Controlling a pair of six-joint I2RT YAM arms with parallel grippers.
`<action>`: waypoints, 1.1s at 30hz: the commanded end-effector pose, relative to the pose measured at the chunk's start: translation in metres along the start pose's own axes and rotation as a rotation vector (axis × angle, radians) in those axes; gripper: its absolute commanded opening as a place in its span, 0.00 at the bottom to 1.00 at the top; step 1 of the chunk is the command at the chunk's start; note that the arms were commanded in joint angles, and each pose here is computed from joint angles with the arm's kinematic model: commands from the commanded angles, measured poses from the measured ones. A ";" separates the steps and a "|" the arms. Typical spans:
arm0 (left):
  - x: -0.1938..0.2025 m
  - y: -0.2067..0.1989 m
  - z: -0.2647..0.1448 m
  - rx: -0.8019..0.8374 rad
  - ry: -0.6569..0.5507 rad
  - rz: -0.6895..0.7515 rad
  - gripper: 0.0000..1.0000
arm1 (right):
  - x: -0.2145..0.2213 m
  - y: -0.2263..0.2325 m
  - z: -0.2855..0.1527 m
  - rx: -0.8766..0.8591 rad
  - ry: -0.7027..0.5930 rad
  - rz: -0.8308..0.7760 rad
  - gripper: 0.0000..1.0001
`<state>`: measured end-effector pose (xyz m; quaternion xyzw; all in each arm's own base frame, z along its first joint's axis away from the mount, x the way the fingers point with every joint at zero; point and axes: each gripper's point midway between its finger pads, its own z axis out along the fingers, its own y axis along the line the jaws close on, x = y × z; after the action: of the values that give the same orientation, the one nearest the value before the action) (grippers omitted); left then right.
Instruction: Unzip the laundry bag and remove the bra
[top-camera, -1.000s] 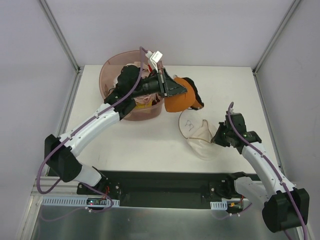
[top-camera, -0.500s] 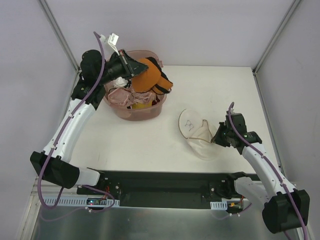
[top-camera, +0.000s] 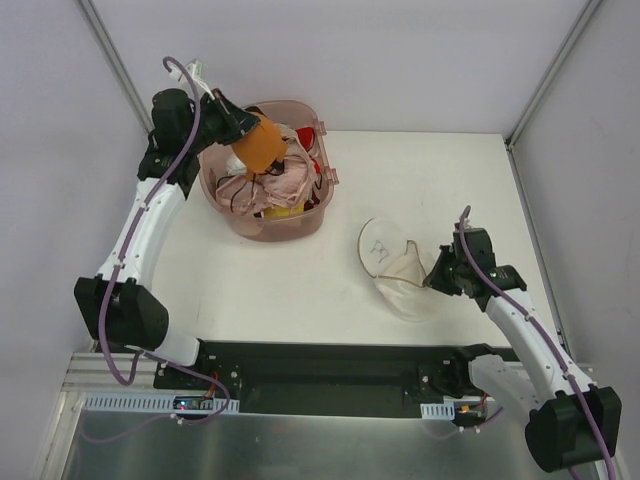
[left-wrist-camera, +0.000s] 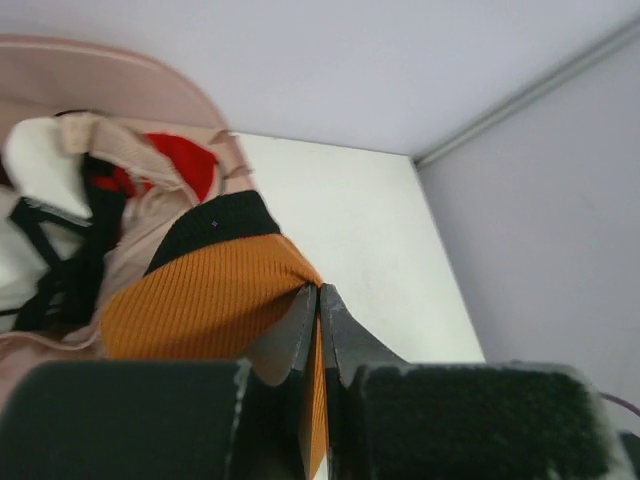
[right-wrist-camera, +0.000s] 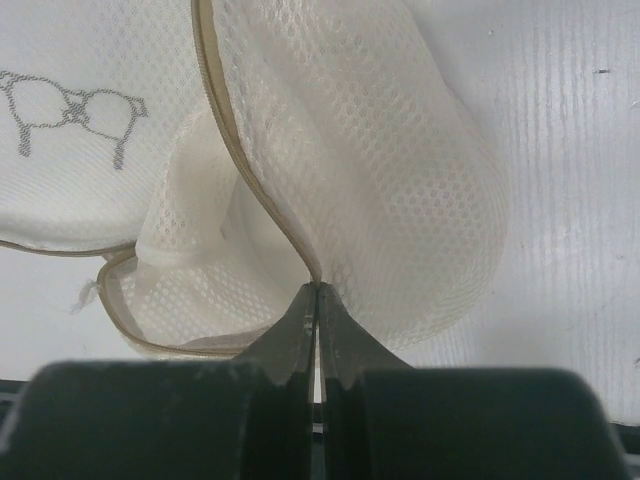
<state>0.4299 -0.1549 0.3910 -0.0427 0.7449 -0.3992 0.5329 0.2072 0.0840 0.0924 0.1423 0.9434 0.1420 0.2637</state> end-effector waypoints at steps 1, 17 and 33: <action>0.006 0.068 0.019 -0.199 -0.070 0.051 0.01 | -0.007 0.001 -0.010 0.001 -0.038 0.016 0.01; 0.005 0.028 -0.052 -0.247 -0.060 0.205 0.99 | -0.049 0.024 -0.058 -0.048 -0.173 0.008 0.01; 0.118 0.055 -0.085 -0.254 0.250 0.148 0.99 | -0.086 0.014 -0.123 0.044 -0.351 -0.011 0.01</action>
<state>0.3568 -0.1209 0.2971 -0.0294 0.8351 -0.2519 0.4882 0.2187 0.0615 0.2142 0.1588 0.8974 0.1253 0.3921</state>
